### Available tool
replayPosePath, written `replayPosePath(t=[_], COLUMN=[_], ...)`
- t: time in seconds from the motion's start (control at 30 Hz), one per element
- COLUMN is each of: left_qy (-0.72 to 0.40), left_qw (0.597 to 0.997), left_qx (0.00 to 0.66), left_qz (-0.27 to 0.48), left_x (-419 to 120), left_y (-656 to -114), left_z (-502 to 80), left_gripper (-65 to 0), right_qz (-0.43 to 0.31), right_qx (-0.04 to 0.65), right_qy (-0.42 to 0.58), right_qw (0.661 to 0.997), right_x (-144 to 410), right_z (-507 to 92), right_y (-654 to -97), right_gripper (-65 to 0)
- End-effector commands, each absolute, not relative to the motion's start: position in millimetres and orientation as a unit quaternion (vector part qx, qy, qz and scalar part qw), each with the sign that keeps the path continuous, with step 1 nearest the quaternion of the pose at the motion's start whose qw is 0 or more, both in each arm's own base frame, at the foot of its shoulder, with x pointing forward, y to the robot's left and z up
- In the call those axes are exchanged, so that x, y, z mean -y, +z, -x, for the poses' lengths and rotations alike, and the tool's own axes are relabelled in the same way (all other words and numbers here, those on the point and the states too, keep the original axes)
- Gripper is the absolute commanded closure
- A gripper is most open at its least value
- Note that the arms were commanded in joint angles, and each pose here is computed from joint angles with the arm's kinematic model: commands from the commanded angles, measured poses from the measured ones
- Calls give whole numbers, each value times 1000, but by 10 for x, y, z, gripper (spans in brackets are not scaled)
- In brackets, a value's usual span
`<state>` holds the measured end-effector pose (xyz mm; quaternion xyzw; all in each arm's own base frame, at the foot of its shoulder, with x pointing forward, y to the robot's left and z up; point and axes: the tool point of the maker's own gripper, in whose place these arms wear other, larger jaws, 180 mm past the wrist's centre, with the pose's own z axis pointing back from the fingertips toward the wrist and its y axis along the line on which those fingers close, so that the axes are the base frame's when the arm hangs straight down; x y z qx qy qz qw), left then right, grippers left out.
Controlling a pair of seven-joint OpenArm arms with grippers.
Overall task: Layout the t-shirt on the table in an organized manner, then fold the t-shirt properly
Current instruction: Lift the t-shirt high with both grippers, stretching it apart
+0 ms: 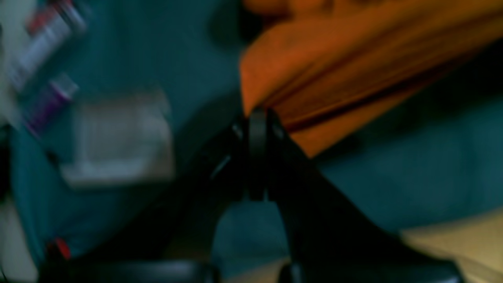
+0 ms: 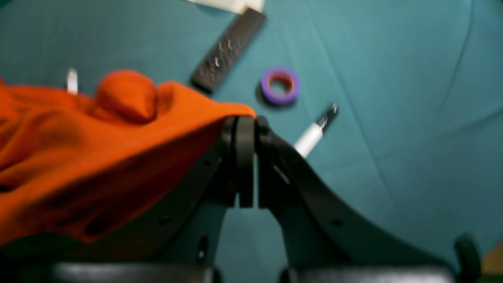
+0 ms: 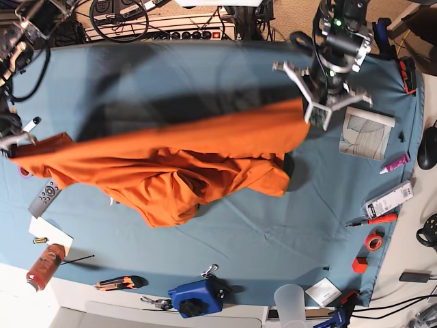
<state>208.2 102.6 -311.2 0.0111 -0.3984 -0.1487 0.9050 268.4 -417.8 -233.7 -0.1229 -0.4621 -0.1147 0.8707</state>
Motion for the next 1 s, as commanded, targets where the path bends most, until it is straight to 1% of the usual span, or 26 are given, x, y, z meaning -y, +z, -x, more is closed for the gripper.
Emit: replayPosePath(t=[0.0,0.07,0.1,0.17,0.27,0.33,0.43,0.6,0.77,0.97], left_qy=[-147,-149,-150,-143,-125,-122,-126,-122,-92,-77], left_qw=[897,902,902,901,895,885,866,823,780,723], left_qx=[415,404,404,407,418,435,466,540,595,663], left_qz=[-19,-24,-30,-50,-90,-111,-128,-130,-170,-179], left_x=[-1051,-1071,-1089,-1162,-1314,-1374,-1400,-1359,-1487,-1487], left_y=[-3020,-3067,-3070,-3052,-2999,-2933,-2802,-2466,-2078,-1540], left_z=[-2111,-2047,-2044,-2066,-2109,-2155,-2267,-2558,-2834,-3153], left_gripper=[0,0,0,0,0,0,0,0,0,0], right_qz=[125,92,76,50,28,30,30,21,18,3], right_qx=[492,505,521,564,633,656,669,686,725,775], right_qy=[-109,-117,-115,-110,-99,-82,-52,13,31,51], right_qw=[855,850,842,817,767,750,740,727,688,630], right_x=[4243,4257,4254,4264,4290,4297,4258,4082,3992,3848], right_z=[-2684,-2566,-2525,-2443,-2302,-2239,-2261,-2453,-2662,-2845], right_y=[-2100,-2030,-1952,-1734,-1360,-1192,-1033,-801,-495,-52], right_gripper=[0,0,0,0,0,0,0,0,0,0])
